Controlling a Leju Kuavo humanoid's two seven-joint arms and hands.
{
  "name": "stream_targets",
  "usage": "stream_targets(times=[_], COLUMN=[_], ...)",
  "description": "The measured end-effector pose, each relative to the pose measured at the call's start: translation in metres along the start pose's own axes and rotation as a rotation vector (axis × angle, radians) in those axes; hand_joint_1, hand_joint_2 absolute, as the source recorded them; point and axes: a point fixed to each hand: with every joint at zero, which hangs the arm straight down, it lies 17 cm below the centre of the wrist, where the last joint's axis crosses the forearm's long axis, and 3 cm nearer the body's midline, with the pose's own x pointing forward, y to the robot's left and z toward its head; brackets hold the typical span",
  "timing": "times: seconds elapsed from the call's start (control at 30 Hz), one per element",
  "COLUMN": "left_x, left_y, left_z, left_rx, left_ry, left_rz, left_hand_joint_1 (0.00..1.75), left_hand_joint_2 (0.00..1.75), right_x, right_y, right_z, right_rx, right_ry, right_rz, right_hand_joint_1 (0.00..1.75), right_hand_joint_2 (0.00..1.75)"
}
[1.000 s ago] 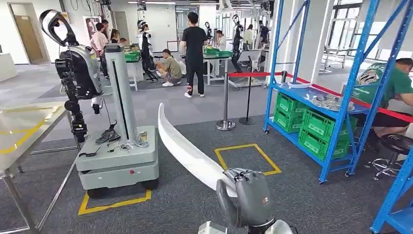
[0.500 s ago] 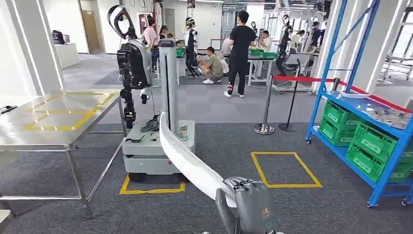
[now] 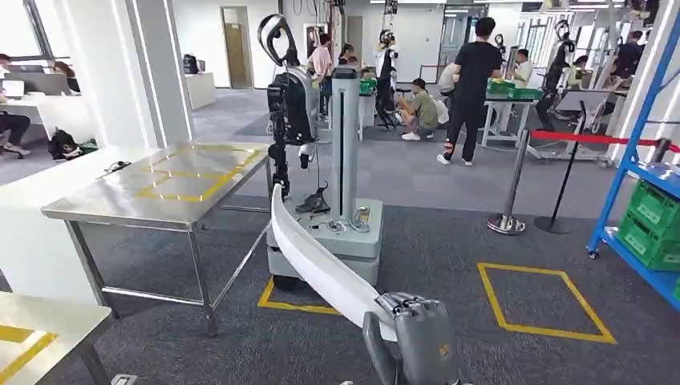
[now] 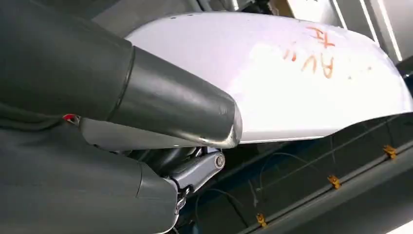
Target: Take the parts from the cabinet and place them on the table.
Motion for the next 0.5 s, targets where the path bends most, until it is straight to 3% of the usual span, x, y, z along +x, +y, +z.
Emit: stream_targets(times=[0.2,0.5], left_x=[0.002,0.005], left_y=[0.001,0.004], left_z=[0.0,-0.001], left_rx=[0.0,0.015], left_ry=[-0.008,-0.011], left_rz=[0.0,-0.005], left_hand_joint_1=[0.0,0.0], left_hand_joint_2=[1.75,1.75], right_x=[-0.001,0.007], right_y=[0.008,-0.002], right_z=[0.004,-0.022], right_rx=[0.018,-0.005], right_ry=[-0.003,-0.029], right_rz=[-0.01,-0.022], right_hand_joint_1=[1.75,1.75], right_hand_joint_2=[0.0,0.0])
